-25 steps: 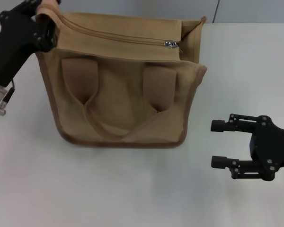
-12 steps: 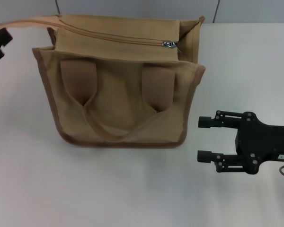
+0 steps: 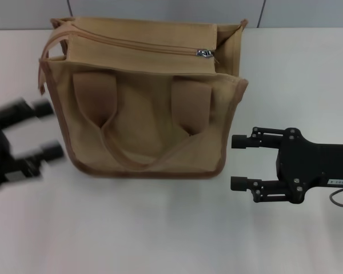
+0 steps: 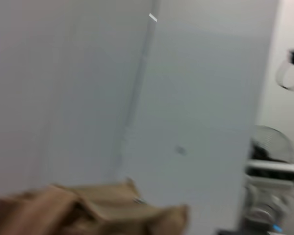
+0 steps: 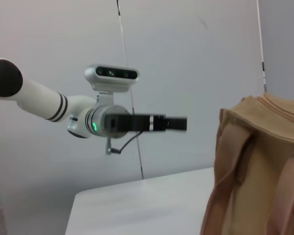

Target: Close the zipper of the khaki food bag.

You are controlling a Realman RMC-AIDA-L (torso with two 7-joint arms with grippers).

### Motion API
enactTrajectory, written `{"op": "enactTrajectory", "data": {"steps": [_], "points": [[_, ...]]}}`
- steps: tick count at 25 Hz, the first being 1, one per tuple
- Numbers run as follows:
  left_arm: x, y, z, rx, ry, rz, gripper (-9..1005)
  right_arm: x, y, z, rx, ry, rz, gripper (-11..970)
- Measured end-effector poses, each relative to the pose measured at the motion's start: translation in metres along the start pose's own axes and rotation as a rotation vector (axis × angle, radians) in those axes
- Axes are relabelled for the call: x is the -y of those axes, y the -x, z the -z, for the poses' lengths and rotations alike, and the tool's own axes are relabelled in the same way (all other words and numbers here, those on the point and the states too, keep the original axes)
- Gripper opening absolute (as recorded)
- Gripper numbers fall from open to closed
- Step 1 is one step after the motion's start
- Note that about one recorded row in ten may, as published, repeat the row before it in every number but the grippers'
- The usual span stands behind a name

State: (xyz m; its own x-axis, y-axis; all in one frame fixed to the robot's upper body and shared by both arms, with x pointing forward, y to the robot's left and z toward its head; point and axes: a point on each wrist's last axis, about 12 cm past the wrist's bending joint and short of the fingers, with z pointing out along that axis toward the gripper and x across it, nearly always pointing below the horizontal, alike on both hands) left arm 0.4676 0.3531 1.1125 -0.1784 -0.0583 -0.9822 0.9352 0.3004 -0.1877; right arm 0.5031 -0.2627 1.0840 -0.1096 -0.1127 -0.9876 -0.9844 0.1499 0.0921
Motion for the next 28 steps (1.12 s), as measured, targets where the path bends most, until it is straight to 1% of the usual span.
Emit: {"op": "enactTrajectory", "data": {"steps": [3, 6, 7, 14, 28], "points": [[0.005, -0.011, -0.024, -0.068, -0.112, 0.024, 832, -0.001, 0.000, -0.004, 0.000, 0.021, -0.003, 745], [0.008, -0.022, -0.042, -0.105, -0.156, 0.029, 831, -0.002, -0.001, -0.010, -0.004, 0.051, -0.012, 745], [0.010, -0.029, -0.051, -0.134, -0.171, 0.024, 831, -0.002, -0.001, -0.012, -0.003, 0.055, -0.014, 745], [0.008, -0.035, -0.060, -0.174, -0.168, 0.022, 830, -0.003, -0.004, -0.017, 0.007, 0.064, -0.016, 744], [0.005, -0.032, -0.065, -0.178, -0.181, 0.010, 830, -0.002, -0.003, -0.020, 0.005, 0.076, -0.017, 745]]}}
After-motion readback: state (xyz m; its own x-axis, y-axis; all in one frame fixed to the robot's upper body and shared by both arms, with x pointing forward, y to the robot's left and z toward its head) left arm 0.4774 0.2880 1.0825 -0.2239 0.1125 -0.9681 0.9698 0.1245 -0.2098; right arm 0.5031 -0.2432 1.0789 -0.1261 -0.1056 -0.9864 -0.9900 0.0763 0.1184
